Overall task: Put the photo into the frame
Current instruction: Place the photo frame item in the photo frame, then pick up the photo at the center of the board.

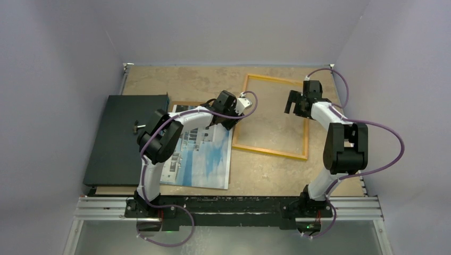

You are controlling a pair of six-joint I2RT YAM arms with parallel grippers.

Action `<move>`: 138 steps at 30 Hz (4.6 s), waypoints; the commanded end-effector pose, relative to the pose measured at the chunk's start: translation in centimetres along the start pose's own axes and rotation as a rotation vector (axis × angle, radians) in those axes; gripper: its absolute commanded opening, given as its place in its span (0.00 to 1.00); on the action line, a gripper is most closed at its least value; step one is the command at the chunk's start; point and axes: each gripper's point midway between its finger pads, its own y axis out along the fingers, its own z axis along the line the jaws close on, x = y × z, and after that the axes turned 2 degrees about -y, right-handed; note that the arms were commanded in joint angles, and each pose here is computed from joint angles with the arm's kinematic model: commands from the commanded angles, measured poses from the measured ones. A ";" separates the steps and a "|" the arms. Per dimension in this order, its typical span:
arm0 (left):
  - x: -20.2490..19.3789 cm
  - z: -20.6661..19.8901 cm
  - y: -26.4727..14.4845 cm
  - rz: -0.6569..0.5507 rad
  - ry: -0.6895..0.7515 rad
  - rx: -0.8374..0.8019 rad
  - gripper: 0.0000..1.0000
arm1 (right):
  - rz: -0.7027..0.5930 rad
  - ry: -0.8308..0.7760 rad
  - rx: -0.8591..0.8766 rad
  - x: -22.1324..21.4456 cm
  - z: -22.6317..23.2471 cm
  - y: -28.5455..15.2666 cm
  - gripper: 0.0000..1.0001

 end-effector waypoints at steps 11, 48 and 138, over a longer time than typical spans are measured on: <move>1.3 1.2 -1.5 -0.036 0.014 0.023 0.47 | -0.091 0.038 -0.036 1.8 -0.3 -0.5 0.99; 1.8 -3.2 0.5 -0.024 0.002 -0.114 0.44 | -0.157 0.218 -0.021 2.5 0.1 -2.9 0.79; -17.9 10.4 -12.1 0.319 0.230 0.218 0.47 | -0.002 0.008 0.717 -5.3 35.1 -3.2 0.82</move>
